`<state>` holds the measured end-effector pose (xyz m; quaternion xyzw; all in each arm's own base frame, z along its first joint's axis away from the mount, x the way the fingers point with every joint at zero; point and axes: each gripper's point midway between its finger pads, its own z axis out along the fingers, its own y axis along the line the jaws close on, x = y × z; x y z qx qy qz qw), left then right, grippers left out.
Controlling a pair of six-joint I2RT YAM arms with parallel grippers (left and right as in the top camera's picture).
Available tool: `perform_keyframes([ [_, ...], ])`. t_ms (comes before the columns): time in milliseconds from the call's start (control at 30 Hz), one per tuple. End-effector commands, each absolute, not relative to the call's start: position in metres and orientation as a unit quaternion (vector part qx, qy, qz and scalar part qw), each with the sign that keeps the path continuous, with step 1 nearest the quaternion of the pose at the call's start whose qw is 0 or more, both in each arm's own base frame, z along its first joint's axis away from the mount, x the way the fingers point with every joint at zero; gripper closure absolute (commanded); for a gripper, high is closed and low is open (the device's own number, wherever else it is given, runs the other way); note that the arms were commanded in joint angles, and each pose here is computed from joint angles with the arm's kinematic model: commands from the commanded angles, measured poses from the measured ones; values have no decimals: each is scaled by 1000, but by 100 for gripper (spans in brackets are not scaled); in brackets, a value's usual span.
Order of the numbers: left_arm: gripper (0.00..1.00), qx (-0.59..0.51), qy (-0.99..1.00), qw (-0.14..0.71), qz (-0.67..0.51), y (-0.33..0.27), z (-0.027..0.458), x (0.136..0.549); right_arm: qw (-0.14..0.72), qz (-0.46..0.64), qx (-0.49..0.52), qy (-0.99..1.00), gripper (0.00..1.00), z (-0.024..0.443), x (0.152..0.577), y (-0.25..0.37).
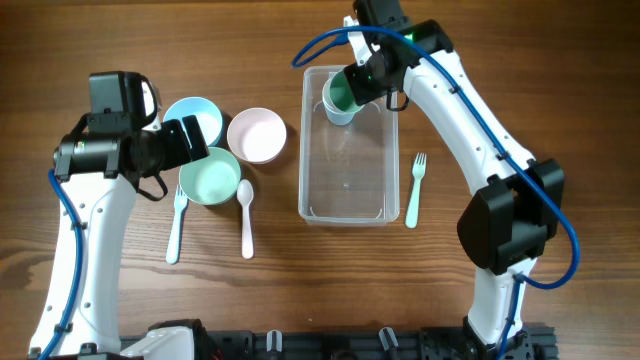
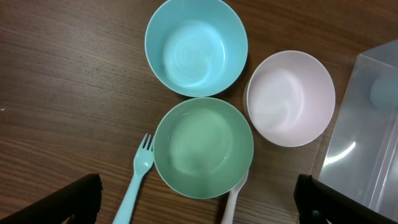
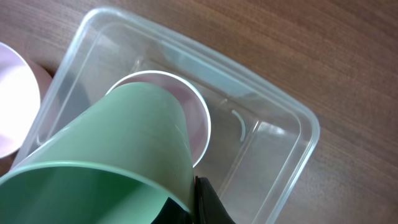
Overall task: Pack container
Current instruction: 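Stack the green cup onto the cups in the container, then lower the right gripper onto the green fork and grasp it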
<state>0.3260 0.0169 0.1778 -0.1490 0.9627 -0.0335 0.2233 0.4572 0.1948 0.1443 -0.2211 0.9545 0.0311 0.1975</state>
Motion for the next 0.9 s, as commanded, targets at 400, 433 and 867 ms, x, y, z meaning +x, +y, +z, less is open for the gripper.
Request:
perform_keyframes([
  [400,0,-144,962,231,-31,19,182,330,268,20,-84,959,9,236,440,155],
  [433,0,-144,962,230,-31,19,182,330,273,24,-61,960,7,253,428,144],
  [867,0,-144,962,231,-31,19,182,330,179,14,84,980,8,268,325,66],
])
